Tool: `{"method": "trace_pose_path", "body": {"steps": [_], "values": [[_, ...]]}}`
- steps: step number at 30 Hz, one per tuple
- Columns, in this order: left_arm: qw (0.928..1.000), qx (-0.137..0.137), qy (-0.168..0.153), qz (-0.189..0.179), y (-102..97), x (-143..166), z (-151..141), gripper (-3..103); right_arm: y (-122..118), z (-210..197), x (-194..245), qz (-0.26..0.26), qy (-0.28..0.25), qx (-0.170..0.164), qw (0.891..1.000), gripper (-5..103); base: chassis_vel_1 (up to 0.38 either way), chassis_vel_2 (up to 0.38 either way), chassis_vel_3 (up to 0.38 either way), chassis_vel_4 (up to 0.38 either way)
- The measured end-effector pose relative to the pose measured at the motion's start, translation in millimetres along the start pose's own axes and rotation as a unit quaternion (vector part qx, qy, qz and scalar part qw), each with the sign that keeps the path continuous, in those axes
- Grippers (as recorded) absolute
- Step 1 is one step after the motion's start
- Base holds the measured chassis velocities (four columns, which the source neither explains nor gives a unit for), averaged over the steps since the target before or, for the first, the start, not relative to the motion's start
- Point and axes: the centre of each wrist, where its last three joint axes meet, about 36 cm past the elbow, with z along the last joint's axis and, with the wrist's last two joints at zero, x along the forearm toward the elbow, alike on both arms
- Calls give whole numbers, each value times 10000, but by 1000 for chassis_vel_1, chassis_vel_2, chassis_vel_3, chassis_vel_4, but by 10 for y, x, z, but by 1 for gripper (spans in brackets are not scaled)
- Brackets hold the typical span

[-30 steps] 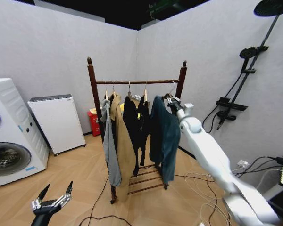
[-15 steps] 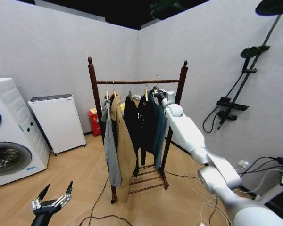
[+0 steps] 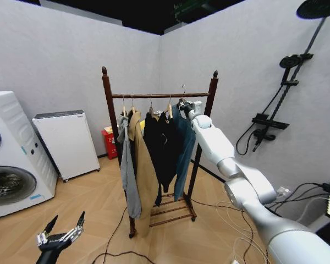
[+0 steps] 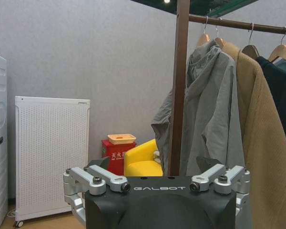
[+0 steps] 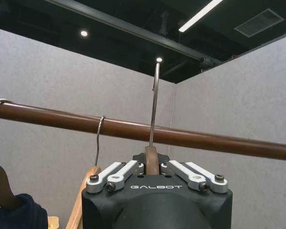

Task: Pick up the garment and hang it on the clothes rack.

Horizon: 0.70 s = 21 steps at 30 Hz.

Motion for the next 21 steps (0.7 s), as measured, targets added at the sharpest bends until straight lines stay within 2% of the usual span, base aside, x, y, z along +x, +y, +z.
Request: {"method": "trace_pose_path", "body": {"steps": [15, 21], "values": [[10000, 0, 0, 0, 0, 0, 0, 100, 87, 30, 81, -76, 80, -188, 9998, 9, 0, 0, 0, 0], [10000, 0, 0, 0, 0, 0, 0, 100, 78, -12, 109, -95, 65, -222, 9997, 9, -76, 97, 91, -79]]}}
